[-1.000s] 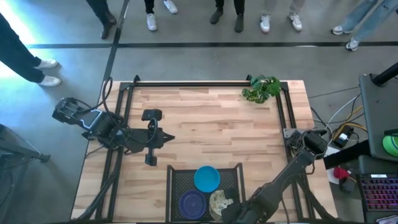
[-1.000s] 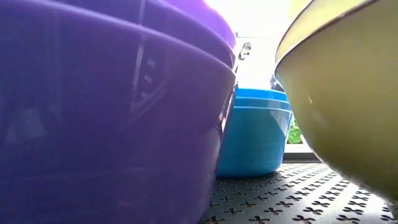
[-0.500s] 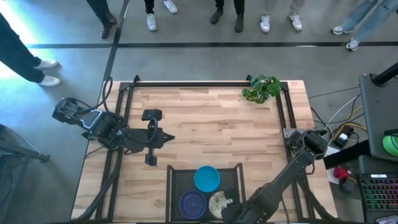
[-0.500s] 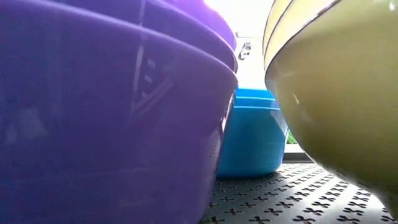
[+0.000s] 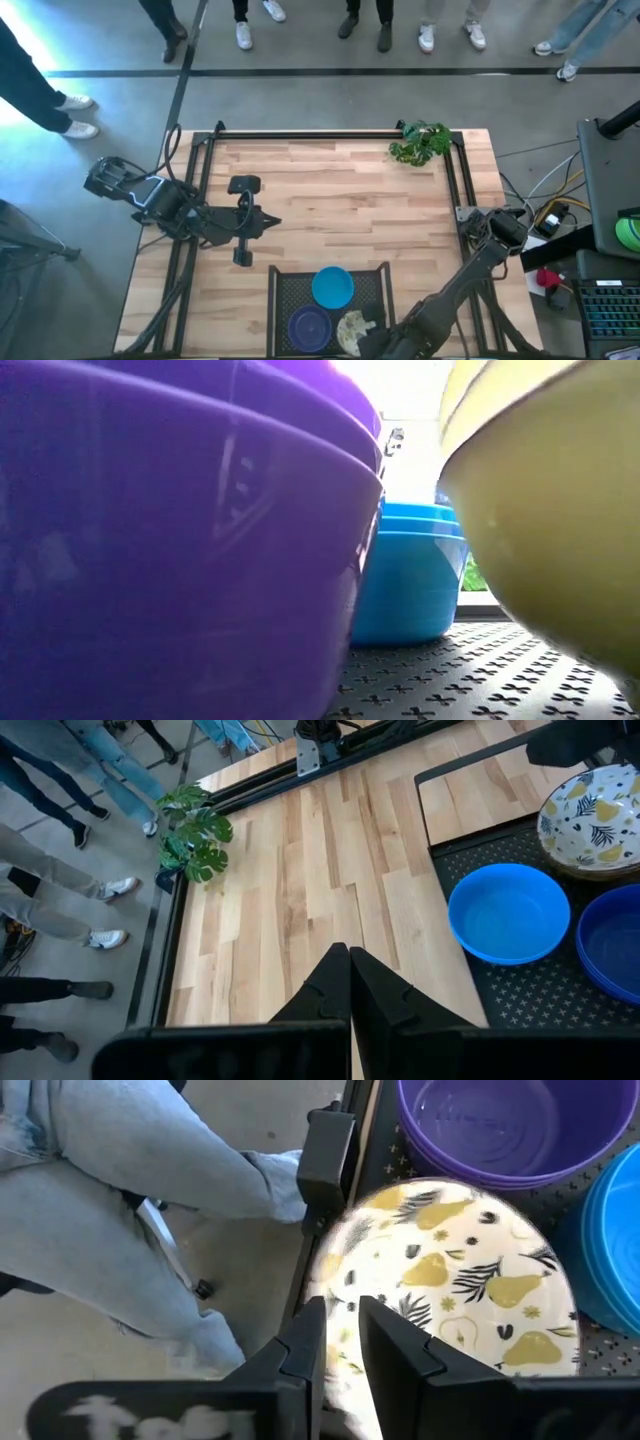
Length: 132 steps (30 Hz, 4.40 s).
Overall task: Pick & Place Mini bowls
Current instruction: Stack the white patterned bowl on top of the white patterned bowls on the shelf, then return to Home Position
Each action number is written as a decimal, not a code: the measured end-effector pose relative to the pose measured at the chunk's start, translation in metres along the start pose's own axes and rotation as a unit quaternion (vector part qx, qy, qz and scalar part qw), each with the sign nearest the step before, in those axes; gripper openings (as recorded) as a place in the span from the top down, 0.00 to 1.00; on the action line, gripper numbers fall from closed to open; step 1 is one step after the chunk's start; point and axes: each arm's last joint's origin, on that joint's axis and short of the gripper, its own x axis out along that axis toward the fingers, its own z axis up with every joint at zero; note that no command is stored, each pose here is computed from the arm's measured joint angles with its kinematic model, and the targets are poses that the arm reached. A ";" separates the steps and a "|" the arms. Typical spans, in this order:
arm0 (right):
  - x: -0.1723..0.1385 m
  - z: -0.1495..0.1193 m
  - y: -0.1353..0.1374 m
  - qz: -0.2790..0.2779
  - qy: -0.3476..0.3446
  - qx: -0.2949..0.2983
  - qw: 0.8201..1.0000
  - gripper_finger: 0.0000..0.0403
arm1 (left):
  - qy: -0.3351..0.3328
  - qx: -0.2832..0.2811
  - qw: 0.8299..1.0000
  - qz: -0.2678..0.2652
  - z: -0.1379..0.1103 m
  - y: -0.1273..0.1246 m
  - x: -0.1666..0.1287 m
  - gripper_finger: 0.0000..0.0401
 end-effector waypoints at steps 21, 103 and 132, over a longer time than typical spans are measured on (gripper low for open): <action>-0.017 0.006 -0.001 -0.005 -0.028 -0.030 0.999 0.94 | -0.006 -0.005 1.000 -0.005 0.001 0.000 0.000 1.00; -0.313 -0.203 -0.206 -0.061 -0.542 -0.063 0.836 0.98 | -0.380 -0.125 0.916 -0.030 -0.203 0.071 -0.140 1.00; -0.317 -0.242 -0.220 -0.072 -0.578 -0.050 0.812 0.98 | -0.397 -0.125 0.909 -0.024 -0.233 0.077 -0.153 1.00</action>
